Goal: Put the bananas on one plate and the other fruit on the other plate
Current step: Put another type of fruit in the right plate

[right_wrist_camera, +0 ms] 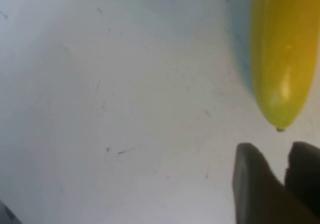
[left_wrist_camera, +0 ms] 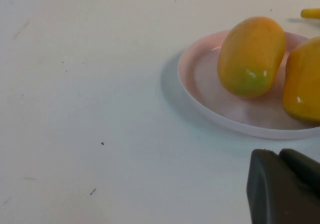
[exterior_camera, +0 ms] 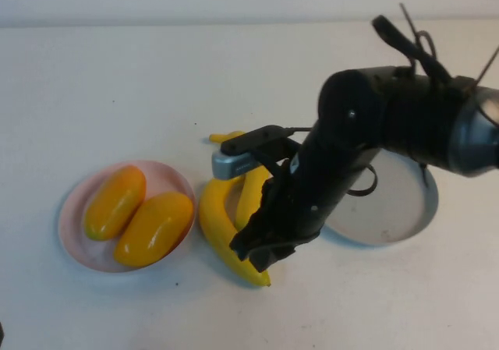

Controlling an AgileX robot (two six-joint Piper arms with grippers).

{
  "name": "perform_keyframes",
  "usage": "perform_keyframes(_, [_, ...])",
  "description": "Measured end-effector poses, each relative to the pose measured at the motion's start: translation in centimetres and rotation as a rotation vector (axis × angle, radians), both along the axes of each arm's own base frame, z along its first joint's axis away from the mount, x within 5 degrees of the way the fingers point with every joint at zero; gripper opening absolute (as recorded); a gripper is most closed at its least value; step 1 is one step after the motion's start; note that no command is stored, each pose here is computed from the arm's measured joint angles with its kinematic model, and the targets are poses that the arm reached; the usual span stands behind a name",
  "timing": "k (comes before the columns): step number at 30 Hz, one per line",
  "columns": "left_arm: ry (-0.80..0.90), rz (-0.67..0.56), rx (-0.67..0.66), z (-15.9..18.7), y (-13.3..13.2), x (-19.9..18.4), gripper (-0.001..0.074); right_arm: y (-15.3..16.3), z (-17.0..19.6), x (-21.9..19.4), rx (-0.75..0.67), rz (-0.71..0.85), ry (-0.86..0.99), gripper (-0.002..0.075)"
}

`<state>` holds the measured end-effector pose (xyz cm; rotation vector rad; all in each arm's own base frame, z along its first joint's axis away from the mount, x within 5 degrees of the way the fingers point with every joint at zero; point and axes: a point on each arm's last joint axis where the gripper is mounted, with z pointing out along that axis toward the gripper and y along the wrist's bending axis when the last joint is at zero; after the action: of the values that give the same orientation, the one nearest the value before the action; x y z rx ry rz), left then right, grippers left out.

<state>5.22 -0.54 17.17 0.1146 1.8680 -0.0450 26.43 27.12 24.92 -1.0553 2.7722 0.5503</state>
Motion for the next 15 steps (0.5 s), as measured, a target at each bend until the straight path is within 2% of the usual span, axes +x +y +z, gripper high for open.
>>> perform_keyframes(7, [0.0, 0.0, 0.0, 0.0, 0.0, 0.0, -0.0004, 2.5, -0.9, 2.3, -0.045, 0.044, 0.052, 0.0365])
perform_keyframes(15, [0.0, 0.0, 0.0, 0.0, 0.0, 0.0, -0.0004, 4.6, -1.7, 4.5, -0.045, 0.017, 0.041, 0.0437])
